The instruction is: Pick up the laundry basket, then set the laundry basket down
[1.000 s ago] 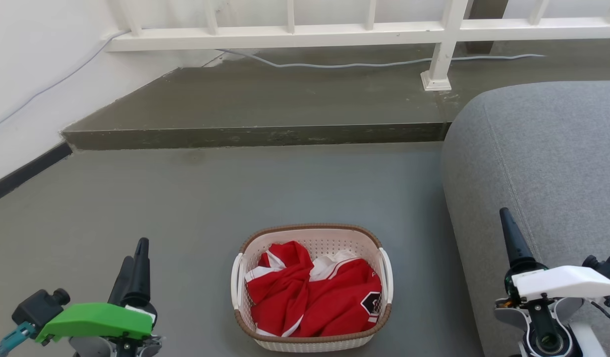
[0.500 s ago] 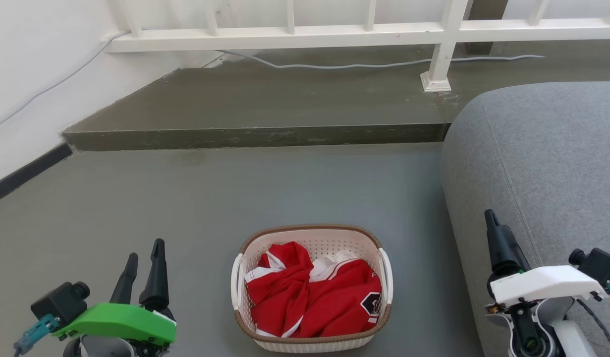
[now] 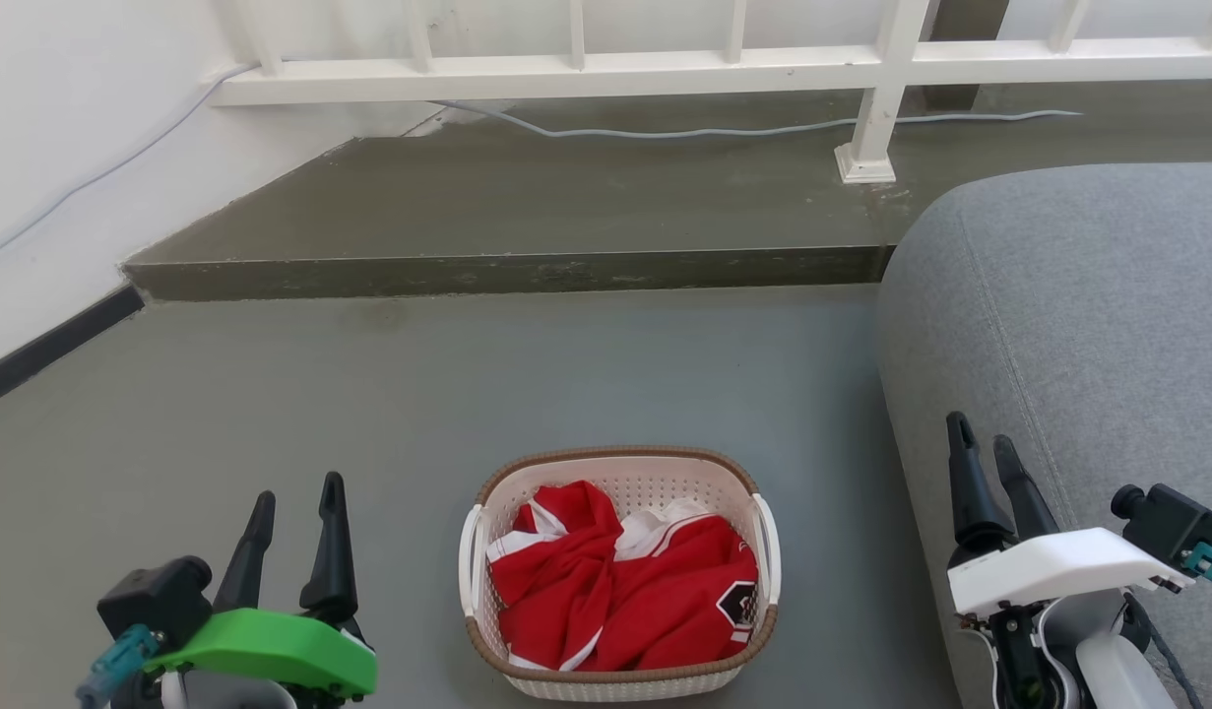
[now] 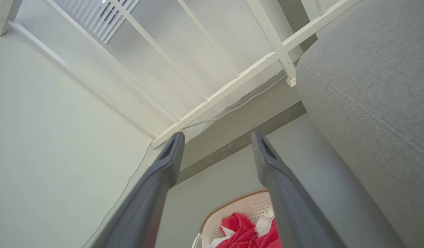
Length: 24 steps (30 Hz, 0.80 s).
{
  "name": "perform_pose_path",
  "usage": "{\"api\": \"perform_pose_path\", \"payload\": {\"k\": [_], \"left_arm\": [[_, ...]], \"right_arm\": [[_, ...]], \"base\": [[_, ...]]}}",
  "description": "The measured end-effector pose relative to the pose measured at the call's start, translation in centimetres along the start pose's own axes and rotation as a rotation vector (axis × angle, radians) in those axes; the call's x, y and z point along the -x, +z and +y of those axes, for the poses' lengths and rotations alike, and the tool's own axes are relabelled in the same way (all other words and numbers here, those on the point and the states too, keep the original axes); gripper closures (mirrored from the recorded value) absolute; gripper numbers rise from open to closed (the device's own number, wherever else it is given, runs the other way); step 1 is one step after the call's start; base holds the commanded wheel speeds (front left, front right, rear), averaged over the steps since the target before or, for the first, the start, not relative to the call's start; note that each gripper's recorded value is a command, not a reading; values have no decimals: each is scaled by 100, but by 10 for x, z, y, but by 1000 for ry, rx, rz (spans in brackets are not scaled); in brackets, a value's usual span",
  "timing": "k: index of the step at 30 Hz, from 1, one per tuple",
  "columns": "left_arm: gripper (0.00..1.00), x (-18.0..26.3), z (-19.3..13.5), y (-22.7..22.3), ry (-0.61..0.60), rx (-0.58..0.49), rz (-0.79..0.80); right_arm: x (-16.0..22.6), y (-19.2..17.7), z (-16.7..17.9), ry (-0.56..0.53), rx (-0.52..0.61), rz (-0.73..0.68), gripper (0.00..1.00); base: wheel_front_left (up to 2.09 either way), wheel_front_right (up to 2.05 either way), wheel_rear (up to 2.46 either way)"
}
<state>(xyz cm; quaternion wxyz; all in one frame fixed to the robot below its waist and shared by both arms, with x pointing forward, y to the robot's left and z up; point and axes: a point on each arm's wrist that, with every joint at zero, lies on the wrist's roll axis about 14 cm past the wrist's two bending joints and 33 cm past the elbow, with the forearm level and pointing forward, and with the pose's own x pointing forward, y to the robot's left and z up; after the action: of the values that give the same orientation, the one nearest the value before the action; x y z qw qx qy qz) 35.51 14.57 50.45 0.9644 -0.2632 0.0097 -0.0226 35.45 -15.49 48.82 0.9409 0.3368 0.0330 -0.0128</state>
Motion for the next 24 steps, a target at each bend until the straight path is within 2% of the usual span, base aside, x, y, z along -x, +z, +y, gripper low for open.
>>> {"api": "perform_pose_path", "payload": {"k": [24], "left_arm": [[0,7,-25,11,-63,-354,-102]], "right_arm": [[7,7,24,61,320,-89,0]], "base": [[0,0,0]]}}
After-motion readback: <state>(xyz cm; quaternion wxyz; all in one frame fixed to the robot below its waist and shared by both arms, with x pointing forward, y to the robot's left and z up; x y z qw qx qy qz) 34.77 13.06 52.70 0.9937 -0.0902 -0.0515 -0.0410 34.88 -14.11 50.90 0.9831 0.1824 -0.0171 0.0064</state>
